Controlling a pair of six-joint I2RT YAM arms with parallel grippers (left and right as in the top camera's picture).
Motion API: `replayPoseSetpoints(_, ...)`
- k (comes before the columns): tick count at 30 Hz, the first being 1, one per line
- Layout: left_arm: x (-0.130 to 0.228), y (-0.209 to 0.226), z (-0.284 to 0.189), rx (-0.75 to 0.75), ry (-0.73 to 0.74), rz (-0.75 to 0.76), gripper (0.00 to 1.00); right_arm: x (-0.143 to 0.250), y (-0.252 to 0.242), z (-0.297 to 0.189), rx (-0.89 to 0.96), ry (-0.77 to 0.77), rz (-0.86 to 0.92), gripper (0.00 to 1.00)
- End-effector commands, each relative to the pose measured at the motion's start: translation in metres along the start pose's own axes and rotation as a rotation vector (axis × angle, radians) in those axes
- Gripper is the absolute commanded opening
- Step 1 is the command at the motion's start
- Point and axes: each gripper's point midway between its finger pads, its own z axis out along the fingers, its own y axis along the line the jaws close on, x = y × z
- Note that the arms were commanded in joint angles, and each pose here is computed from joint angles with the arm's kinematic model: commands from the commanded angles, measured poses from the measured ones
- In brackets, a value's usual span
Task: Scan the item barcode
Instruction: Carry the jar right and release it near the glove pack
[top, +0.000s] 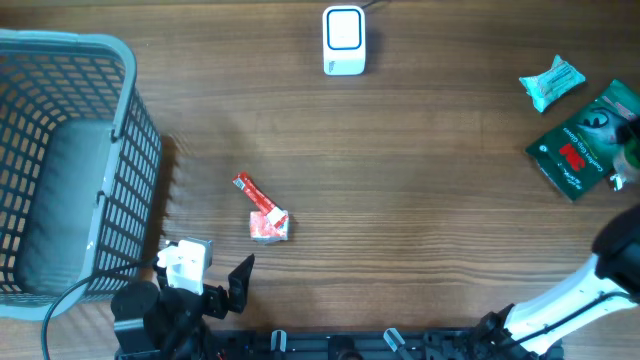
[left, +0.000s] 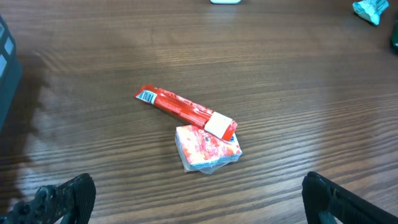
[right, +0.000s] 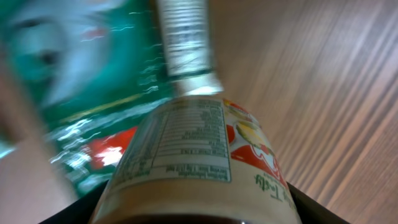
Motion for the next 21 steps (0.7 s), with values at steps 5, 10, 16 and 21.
replayPoseSetpoints(5,-0.001,-0.002,0.0,0.013,-0.005,0.013,1.0,0.032,-0.058,0.078,0.037,0.12,0.103,0.55)
replayPoseSetpoints(10,-0.001,-0.002,0.0,0.013,-0.005,0.013,1.0,0.017,-0.032,0.078,-0.053,0.053,0.037,0.78)
replayPoseSetpoints(16,-0.001,-0.002,0.0,0.013,-0.005,0.013,1.0,-0.022,0.005,0.012,-0.225,-0.003,0.024,0.99)
replayPoseSetpoints(21,-0.001,-0.002,0.0,0.013,-0.005,0.013,1.0,-0.033,0.059,-0.099,-0.49,-0.068,-0.043,1.0)
